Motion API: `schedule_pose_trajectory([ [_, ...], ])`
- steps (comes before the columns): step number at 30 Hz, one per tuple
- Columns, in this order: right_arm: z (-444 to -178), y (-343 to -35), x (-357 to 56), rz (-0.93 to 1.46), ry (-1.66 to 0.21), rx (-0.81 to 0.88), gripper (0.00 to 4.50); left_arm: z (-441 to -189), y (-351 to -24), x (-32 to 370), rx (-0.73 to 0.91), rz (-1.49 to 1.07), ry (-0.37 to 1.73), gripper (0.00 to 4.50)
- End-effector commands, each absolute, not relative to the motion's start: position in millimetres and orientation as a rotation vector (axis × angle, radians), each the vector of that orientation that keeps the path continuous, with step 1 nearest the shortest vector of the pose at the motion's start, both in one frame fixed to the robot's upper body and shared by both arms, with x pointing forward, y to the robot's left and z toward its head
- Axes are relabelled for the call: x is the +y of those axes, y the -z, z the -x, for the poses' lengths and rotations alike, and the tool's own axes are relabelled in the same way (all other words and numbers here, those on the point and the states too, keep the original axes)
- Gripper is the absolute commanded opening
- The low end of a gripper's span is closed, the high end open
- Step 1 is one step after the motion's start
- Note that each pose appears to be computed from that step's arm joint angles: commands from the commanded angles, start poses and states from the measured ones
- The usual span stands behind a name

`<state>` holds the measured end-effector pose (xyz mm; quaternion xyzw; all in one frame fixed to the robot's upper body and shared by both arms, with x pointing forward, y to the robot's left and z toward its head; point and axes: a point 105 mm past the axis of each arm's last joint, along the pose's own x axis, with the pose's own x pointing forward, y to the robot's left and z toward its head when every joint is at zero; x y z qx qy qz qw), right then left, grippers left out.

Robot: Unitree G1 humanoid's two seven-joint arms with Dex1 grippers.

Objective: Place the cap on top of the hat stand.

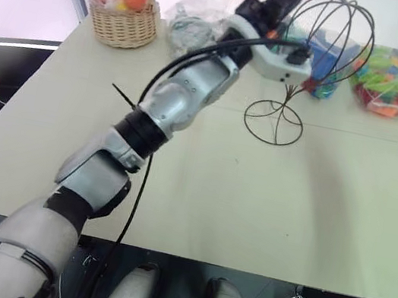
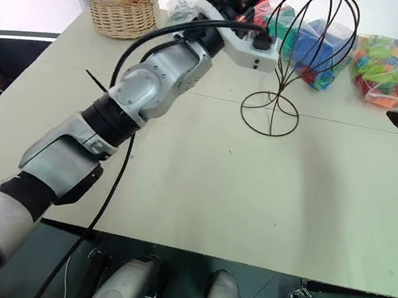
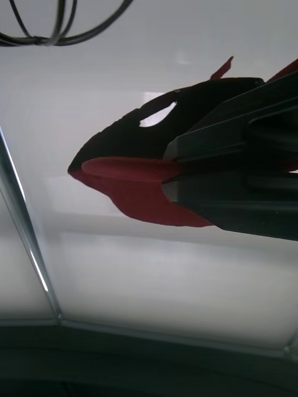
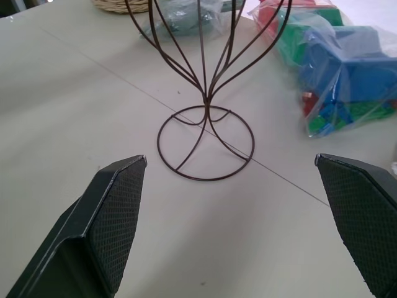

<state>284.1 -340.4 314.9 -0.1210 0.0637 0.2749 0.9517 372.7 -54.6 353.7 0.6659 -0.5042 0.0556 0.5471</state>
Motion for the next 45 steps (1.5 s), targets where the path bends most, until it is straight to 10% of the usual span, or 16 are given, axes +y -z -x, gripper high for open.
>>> schedule_pose_trajectory([
  [1, -273.6, -339.2, -347.3, 0.295, -0.517, 0.06, 4.5, -364.9, -355.7, -73.3, -1.239, -1.589, -0.144, 0.06],
  [25, -274.1, -329.3, -344.4, 0.271, -0.507, 0.056, 4.5, -337.0, -269.5, -155.2, -1.136, -1.682, 0.321, 0.06],
  [45, -280.0, -323.3, -347.3, 0.258, -0.485, 0.043, 4.5, -305.4, -279.9, -131.9, -1.111, -1.697, 0.496, 0.06],
])
